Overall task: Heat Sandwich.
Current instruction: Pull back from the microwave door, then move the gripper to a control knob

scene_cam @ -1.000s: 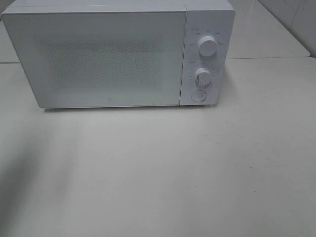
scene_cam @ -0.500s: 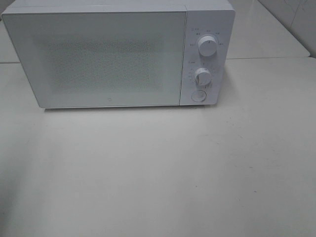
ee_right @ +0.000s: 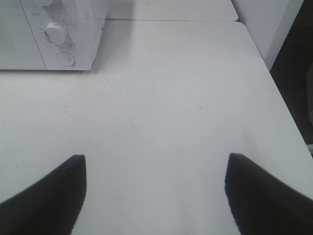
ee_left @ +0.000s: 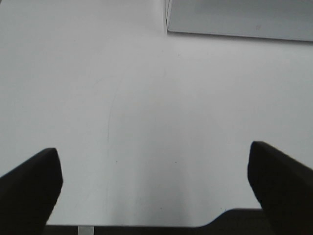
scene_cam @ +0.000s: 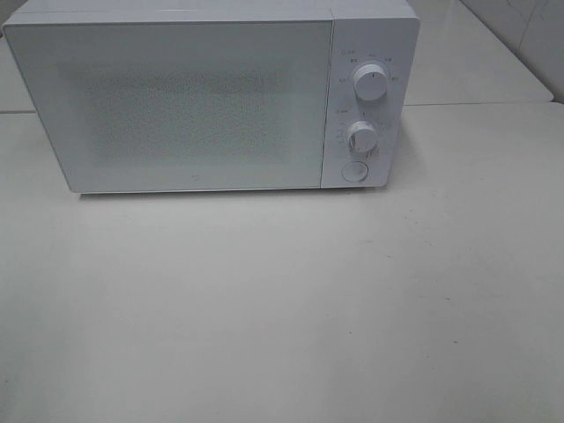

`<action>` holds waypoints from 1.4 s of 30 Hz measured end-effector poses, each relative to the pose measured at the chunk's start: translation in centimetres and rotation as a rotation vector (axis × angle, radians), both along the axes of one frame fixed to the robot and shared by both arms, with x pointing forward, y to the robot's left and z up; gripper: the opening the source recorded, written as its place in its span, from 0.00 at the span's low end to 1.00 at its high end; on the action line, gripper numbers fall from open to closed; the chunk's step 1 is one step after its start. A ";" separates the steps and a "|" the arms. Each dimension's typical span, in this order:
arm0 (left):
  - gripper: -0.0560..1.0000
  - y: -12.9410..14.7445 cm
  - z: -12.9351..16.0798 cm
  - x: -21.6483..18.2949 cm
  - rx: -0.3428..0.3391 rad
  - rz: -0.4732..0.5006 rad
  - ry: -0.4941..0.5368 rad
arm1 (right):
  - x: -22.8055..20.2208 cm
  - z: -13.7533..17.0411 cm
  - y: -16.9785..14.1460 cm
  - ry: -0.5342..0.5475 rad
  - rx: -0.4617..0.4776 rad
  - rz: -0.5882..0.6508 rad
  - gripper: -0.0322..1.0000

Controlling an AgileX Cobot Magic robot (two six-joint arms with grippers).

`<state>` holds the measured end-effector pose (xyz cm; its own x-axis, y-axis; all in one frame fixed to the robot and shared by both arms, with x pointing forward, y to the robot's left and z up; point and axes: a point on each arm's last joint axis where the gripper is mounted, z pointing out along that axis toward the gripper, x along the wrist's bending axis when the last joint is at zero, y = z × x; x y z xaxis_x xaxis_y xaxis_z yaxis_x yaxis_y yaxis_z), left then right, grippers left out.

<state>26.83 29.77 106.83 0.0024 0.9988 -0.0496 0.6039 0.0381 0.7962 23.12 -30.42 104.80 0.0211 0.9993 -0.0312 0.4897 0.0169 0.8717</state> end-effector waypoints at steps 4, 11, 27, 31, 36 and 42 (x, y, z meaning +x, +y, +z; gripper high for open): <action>0.97 0.0 0.1 -1.7 0.003 0.000 -0.095 | 0.0 0.0 0.0 0.000 0.000 0.000 0.77; 0.97 -0.1 -1.2 -3.5 0.005 0.000 -0.171 | 0.0 0.0 0.0 0.000 0.000 0.000 0.77; 0.97 -0.1 -1.2 -3.8 0.005 0.000 -0.185 | 0.0 0.0 0.0 0.000 0.000 0.000 0.77; 0.97 -0.1 -1.2 -3.8 0.005 0.000 -0.184 | 0.0 0.0 0.0 0.000 0.000 0.000 0.77; 0.97 -0.1 -1.2 -3.8 0.005 0.000 -0.184 | 0.0 0.0 0.0 0.000 0.000 0.000 0.77; 0.97 -0.1 -1.2 -3.8 0.005 0.000 -0.184 | 0.0 0.0 0.0 0.000 0.000 0.000 0.77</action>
